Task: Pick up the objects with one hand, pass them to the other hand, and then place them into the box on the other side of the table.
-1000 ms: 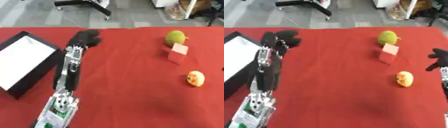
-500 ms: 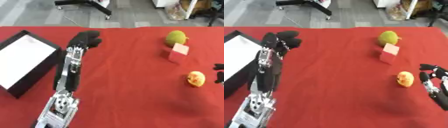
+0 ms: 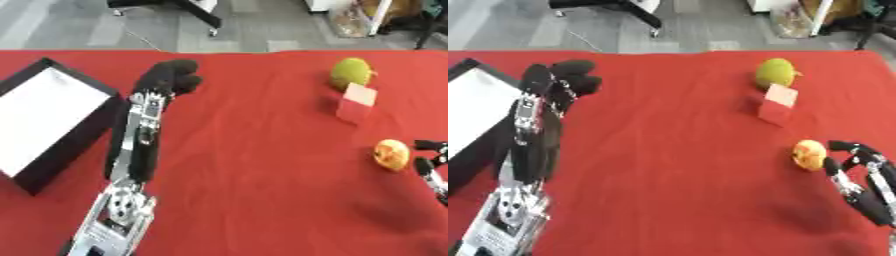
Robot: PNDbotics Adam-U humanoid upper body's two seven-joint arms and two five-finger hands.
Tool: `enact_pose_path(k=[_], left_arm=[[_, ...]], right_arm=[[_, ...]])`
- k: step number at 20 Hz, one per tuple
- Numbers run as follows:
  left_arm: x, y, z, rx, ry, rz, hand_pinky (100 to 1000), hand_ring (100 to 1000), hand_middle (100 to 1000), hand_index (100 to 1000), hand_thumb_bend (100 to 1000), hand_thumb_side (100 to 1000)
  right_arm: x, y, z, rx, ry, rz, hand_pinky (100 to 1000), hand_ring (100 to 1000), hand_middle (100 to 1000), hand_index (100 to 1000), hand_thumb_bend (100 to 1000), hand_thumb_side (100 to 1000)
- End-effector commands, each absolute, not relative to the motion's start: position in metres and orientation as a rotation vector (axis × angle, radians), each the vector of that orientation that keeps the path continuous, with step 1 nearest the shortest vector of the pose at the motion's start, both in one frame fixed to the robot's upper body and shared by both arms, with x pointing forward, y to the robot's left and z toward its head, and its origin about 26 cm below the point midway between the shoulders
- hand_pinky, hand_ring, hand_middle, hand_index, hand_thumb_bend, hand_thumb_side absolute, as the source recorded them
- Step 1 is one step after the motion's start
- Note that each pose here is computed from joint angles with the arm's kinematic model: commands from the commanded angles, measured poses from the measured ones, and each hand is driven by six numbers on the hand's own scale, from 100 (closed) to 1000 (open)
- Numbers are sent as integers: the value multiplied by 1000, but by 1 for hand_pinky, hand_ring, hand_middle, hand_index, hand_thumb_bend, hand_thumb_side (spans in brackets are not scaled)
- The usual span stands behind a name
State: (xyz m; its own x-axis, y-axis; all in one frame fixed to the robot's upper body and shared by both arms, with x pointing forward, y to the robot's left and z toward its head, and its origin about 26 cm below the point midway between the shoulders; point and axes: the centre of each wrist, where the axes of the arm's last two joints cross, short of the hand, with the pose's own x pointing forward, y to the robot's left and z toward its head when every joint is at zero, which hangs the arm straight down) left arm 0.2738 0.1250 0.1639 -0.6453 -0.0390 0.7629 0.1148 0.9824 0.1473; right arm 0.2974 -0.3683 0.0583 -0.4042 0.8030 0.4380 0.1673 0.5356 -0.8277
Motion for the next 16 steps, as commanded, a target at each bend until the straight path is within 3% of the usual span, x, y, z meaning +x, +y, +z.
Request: enact_pose_path(k=[1,4,16], left_arm=[[272,124,168,-61,-2278,-238,766,702,708,732,271,1000],[272,123,168,-63,-2278,-238,767,703,707,732,271,1000],[272,123,168,-72,-2275,-248,768,704,708,732,270,1000]], right_arm=[[304,-375,75,-884,-1888,995,922,527,782,879,386,1000],[309,-375,83,-939,-1891,1087,908,554,808,902,468,1000],[326,-383,85,-1013,-1833,1293,893,613,836,943,485,1000]])
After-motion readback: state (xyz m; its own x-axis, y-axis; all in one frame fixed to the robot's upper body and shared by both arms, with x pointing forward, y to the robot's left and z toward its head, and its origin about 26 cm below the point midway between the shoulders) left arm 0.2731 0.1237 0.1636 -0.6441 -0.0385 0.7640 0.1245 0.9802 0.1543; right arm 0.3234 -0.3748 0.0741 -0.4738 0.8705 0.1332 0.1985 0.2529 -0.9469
